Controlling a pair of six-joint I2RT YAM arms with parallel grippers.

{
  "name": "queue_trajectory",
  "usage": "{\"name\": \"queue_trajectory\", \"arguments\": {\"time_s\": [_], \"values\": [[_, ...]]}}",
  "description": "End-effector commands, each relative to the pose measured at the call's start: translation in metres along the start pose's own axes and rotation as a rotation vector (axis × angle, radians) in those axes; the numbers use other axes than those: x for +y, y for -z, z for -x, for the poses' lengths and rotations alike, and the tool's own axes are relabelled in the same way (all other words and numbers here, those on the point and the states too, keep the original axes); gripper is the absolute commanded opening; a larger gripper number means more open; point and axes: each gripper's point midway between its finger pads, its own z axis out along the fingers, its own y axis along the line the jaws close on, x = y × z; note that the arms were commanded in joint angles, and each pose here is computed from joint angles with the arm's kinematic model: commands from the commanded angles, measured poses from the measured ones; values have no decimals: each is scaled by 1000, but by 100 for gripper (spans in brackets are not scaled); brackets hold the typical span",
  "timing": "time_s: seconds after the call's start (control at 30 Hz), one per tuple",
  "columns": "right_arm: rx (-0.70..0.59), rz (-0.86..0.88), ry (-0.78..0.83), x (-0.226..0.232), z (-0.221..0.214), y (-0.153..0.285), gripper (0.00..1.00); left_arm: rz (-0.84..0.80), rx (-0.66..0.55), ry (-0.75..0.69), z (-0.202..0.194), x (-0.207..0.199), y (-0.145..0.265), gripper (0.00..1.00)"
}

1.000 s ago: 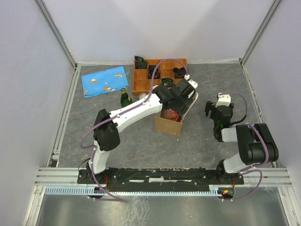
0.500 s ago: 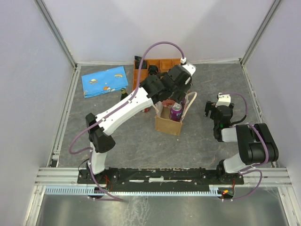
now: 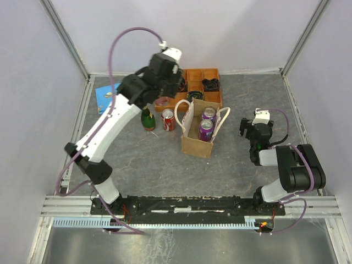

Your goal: Take the beverage out of the canvas bag

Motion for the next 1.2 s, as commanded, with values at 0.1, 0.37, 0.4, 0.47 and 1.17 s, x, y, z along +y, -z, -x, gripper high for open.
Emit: {"name": "queue_trajectory", "arguments": {"time_s": [0.1,0.37,0.4,0.47,1.17], "values": [[-67,8,-20,2,24,-5,99,158,-142,197,4,93,39,3],[-67,9,-21,2,24,-5,99,129,-104,270,-55,83,17,3],[-66,8,-20,2,24,-5,99,118,-107,287,-60,80,14,3],[-66,9,-20,2,24,-5,99,93,-115,317,-73,72,5,3],[-66,8,-20,2,24,-5,99,-76,-58,369,-153,9,-80,3]]}}
